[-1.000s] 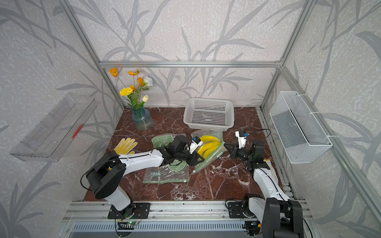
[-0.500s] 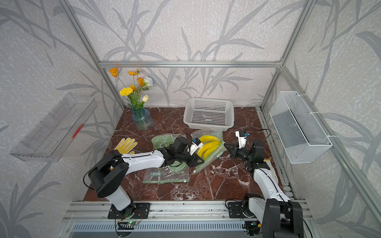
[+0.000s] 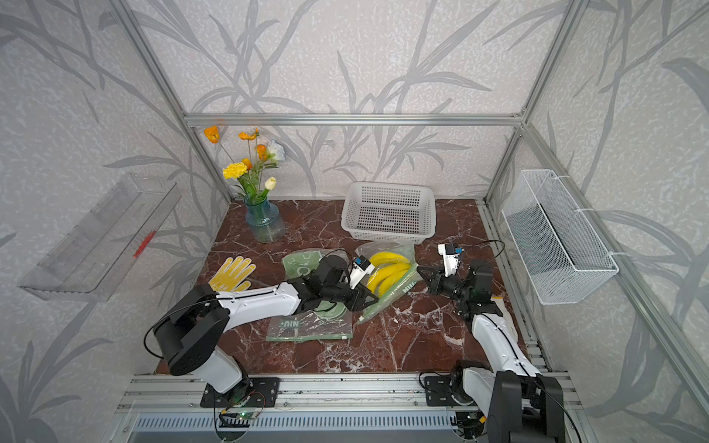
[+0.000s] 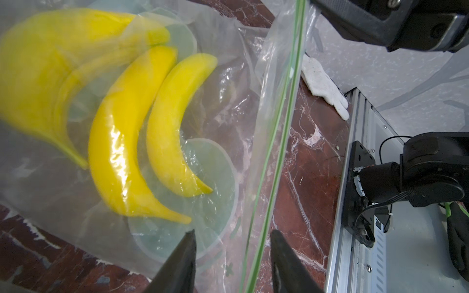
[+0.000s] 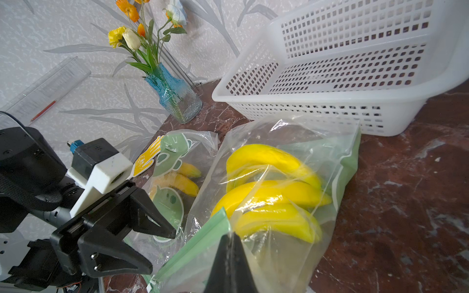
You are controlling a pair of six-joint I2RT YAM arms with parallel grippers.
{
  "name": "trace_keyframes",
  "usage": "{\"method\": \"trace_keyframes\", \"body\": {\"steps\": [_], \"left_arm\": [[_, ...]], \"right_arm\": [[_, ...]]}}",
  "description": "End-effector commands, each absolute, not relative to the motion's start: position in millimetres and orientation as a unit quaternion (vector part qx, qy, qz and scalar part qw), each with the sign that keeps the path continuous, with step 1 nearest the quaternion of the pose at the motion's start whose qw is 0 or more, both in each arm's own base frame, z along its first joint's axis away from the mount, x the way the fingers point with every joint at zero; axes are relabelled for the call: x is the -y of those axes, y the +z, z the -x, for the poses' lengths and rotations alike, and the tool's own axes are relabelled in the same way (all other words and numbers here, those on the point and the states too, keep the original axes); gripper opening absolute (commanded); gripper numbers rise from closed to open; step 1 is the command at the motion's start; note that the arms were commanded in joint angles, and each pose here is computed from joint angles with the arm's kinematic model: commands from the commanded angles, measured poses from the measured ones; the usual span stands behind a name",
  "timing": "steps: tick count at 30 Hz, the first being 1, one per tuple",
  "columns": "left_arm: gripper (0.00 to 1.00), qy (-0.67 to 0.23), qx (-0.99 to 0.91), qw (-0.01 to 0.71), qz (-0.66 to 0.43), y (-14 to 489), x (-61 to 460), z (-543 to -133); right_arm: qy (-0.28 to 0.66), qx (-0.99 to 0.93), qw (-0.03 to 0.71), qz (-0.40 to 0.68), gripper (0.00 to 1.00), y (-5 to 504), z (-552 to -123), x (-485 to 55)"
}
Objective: Open the zip-top bag and take out the banana
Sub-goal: Open the zipper of the food storage bag at the center of the board.
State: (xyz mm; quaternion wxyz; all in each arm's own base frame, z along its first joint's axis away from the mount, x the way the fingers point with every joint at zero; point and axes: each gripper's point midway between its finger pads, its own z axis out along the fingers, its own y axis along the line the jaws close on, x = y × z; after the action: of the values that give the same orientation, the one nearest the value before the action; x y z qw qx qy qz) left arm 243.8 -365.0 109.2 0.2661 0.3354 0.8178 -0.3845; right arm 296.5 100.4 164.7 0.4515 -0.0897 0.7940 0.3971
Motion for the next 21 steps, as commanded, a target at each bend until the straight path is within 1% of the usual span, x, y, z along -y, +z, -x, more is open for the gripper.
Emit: {"method": "trace_keyframes", "body": {"steps": [1,8,15,21], "left_arm": [[0.47,-0.388,-0.811,0.285,-0.333,121,366,-250],[0.47,-0.385,-0.816,0.273,-0.333,109,368,-252],[0.43,-0.389,-0.818,0.258,-0.336,101,368,-246],[0.42,-0.390,-0.820,0.245,-0.340,94,368,-237]], "right_arm": [[0.398,-0.791,0.455,0.096,0.00,166,-294,-101],[0.401,-0.789,0.455,0.097,0.00,167,-294,-101],[0.398,-0.791,0.456,0.094,0.00,167,-295,-101],[0.395,-0.791,0.459,0.086,0.00,166,-297,-99]]}}
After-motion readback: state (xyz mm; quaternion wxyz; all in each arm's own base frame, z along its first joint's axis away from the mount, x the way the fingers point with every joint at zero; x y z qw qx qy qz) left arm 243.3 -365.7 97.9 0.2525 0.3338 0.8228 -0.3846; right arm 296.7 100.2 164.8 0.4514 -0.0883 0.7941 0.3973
